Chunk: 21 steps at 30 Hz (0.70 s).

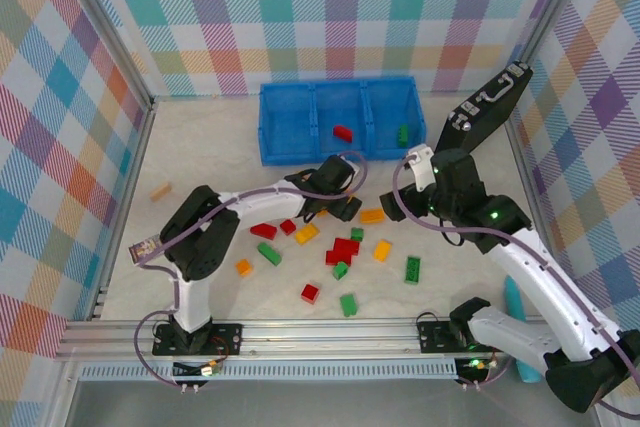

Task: Sort the legos into containers by color
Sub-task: Pick up the lego from the center of the table.

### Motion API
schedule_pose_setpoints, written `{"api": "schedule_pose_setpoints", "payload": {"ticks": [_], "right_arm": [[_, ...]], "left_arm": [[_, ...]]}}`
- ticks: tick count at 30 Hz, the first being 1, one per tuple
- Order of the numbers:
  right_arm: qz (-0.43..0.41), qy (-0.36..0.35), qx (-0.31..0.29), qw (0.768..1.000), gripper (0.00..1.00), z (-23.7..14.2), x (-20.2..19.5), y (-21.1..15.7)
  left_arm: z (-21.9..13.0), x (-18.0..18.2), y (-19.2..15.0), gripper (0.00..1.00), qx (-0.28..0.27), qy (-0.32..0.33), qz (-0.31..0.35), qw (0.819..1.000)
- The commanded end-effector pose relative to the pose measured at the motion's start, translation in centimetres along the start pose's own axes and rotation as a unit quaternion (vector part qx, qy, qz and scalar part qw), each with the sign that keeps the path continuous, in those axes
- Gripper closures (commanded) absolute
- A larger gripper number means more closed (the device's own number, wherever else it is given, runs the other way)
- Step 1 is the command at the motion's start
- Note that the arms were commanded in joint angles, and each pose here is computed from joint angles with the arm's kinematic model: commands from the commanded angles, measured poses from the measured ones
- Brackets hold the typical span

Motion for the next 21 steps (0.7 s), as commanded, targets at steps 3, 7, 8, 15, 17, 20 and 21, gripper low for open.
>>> {"api": "schedule_pose_setpoints", "payload": {"ticks": [3,7,8,15,17,20,21], "right_arm": [[0.004,-0.016,-0.003,1.0,0.02,0.7,-0.3,-0.1],[0.004,-0.028,0.005,1.0,0.05,1.2,-0.6,0.3],[0.002,-0.03,0.005,1.0,0.05,1.3,-0.6,0.3],[0.002,-0.033,0.007,0.999,0.05,1.8,-0.7,0.5],[0.001,-0.035,0.006,0.999,0.05,1.8,-0.7,0.6],[0.003,-0.039,0.009,0.999,0.04,2.1,-0.8,0.5],[0.003,-0.039,0.011,0.999,0.04,2.2,-0.8,0.4]], "left_arm": [[1.9,-0.6,1.4,0.07,0.022,0.021,0.034,0.999],[2.6,-0.5,0.6,0.11,0.056,0.03,0.042,0.997],[2.5,-0.4,0.4,0.12,0.057,0.03,0.04,0.997],[3.0,-0.4,-1.2,0.18,0.084,0.017,0.031,0.996],[3.2,-0.6,-1.5,0.21,0.086,-0.002,0.028,0.996],[3.3,-0.9,-1.7,0.34,0.085,-0.017,0.021,0.996],[3.4,-0.8,-1.8,0.38,0.087,-0.021,0.016,0.996]]}}
Point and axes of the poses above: each hand's point on the last joint's axis, 136 mm out from that joint toward the fingers, its own z axis out along the fingers, its own x axis along the line the jaws close on, y = z × x, the point moved 7 cm from there along -z, back along the fingers, and after that the axes turned 2 degrees about z, right-handed, at the moved point
